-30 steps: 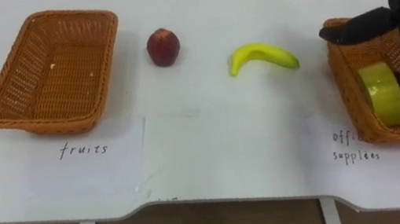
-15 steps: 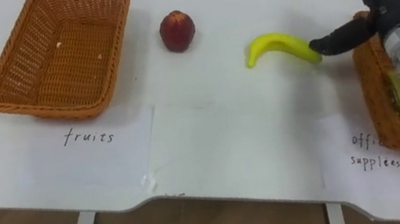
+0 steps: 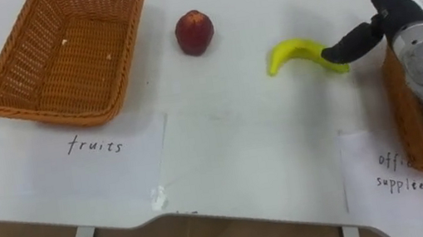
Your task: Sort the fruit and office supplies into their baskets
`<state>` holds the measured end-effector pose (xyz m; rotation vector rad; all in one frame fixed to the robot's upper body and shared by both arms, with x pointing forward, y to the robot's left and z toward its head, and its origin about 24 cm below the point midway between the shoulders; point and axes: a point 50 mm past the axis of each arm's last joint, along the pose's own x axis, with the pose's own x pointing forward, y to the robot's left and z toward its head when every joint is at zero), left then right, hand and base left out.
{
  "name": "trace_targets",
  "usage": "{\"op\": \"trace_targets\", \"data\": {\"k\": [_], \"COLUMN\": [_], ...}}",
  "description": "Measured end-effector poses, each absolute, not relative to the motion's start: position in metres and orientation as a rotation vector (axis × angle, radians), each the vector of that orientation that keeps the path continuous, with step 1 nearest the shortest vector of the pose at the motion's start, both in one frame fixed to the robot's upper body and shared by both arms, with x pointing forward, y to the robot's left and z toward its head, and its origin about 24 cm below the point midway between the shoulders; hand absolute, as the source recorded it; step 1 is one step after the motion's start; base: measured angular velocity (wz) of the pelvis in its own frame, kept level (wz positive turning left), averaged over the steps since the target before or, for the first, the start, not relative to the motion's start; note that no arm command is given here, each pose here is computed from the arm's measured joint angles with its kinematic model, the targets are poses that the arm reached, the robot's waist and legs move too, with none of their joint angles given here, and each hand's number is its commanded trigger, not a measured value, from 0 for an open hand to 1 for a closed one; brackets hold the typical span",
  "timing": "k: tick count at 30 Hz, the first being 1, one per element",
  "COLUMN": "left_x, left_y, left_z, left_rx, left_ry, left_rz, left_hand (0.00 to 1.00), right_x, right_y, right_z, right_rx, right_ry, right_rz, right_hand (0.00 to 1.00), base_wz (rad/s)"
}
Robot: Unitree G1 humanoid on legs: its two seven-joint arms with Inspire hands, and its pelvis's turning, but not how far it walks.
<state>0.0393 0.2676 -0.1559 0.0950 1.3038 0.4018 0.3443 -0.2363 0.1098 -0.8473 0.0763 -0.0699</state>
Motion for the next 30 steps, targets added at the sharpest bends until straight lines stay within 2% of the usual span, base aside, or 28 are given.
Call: {"op": "trace_targets", "data": {"k": [10, 19, 24, 30], "left_x": [0.046, 0.06, 0.06, 0.063], "left_y": [0.271, 0.278, 0.282, 0.284], "left_z": [-0.154, -0.151, -0.149, -0.148], "left_rx": [0.097, 0.137, 0.144, 0.16], "left_ry": [1.289, 1.263, 1.263, 1.261], "left_rz": [0.398, 0.405, 0.384, 0.366], "left_hand": [0.0, 0.0, 0.0, 0.0], "right_x": [0.353, 0.35, 0.356, 0.359], "right_y": [-0.229, -0.233, -0.229, -0.238], "right_z": [0.122, 0.085, 0.09, 0.089], "right_rx": [-0.998, -1.162, -1.193, -1.194], "right_ry": [0.049, 0.22, 0.208, 0.243], "right_rz": [-0.018, 0.112, 0.135, 0.115], "right_hand": [0.0, 0.0, 0.0, 0.0], "base_wz": [0.03, 0.1, 0.05, -0.01]}}
